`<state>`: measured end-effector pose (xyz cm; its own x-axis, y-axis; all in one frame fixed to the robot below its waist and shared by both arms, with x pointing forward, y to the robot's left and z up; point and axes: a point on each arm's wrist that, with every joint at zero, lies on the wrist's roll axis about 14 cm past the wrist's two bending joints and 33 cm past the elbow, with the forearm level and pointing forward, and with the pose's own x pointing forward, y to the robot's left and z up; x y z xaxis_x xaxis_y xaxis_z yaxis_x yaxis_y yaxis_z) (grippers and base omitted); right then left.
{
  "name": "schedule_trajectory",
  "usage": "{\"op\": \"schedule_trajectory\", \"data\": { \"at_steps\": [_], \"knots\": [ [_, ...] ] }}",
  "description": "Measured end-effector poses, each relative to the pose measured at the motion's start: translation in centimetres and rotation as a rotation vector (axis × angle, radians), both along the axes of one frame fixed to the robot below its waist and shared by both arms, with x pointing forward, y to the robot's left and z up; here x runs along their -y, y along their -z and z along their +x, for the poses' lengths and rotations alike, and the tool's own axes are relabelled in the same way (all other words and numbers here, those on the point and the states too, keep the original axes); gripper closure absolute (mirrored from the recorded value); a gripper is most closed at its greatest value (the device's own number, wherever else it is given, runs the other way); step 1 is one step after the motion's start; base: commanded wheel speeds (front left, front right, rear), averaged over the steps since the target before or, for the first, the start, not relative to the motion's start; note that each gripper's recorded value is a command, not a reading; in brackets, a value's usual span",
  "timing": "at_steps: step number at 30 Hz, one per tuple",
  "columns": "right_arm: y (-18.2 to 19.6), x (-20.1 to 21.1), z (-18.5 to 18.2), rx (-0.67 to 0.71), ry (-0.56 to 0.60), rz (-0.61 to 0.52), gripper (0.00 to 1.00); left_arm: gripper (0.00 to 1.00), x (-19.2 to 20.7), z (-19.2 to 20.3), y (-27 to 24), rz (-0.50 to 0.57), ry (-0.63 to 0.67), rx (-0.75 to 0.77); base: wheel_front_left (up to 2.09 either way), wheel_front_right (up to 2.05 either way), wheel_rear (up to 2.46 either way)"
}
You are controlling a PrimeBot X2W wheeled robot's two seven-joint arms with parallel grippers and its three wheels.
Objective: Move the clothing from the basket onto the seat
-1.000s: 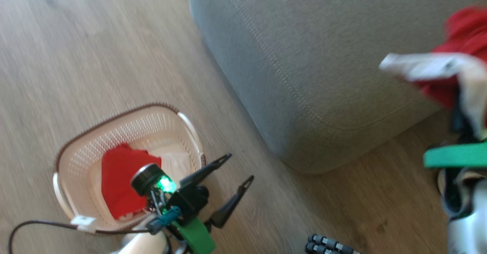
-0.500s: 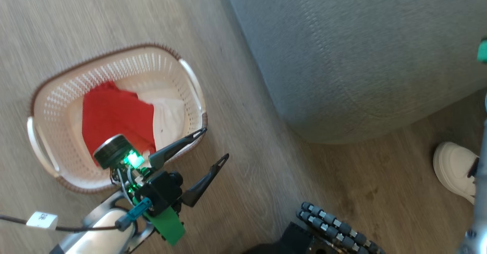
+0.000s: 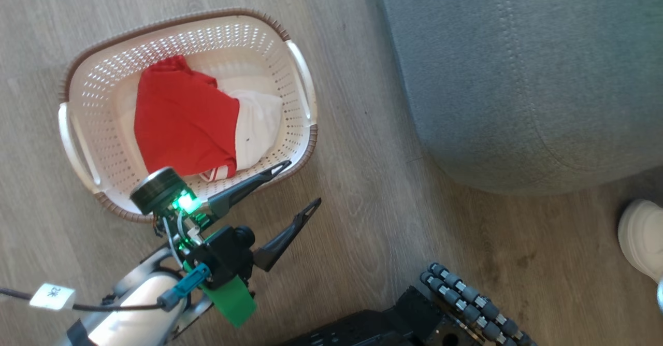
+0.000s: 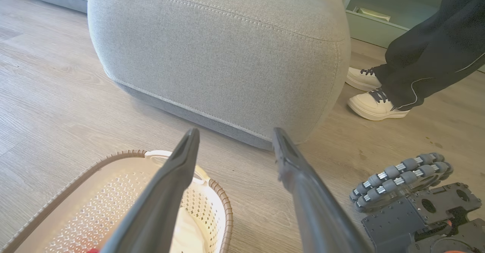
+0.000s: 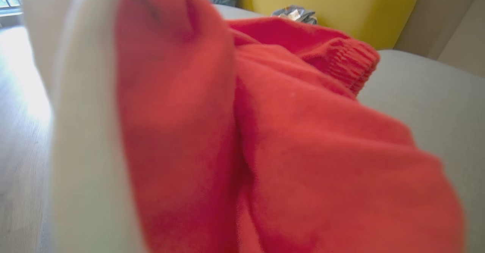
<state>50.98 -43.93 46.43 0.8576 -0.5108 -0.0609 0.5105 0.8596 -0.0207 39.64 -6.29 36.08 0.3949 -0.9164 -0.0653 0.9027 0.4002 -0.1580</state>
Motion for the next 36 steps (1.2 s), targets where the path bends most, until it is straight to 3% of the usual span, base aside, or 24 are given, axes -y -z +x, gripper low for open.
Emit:
{"op": "schedule_trajectory", "data": {
  "at_steps": [9, 19, 20, 21, 36],
  "knots": [
    [7.0, 0.6, -0.1, -0.231, 0.073, 0.208, 1.0, 0.0, -0.8, 0.6, 0.7, 0.005, -0.03, -0.013, 0.0, 0.0, 0.0],
    [8.6, 1.0, 0.0, -0.278, 0.094, 0.222, 0.98, 0.0, -1.2, 0.9, 1.5, 0.013, -0.045, -0.028, 0.0, 0.0, 0.0],
    [8.7, 1.0, 0.0, -0.28, 0.094, 0.218, 0.61, 0.0, -1.2, 0.9, 1.5, 0.013, -0.047, -0.027, 0.0, 0.0, 0.0],
    [8.8, 1.0, -0.1, -0.282, 0.096, 0.217, 0.0, 0.0, -1.2, 1.0, 1.5, 0.014, -0.048, -0.026, 0.0, 0.0, 0.0],
    [6.6, 1.0, -1.5, -0.292, 0.079, 0.19, 0.0, 0.0, -0.1, 1.4, -1.9, -0.016, -0.064, 0.038, 0.0, 0.0, 0.0]
  ]
}}
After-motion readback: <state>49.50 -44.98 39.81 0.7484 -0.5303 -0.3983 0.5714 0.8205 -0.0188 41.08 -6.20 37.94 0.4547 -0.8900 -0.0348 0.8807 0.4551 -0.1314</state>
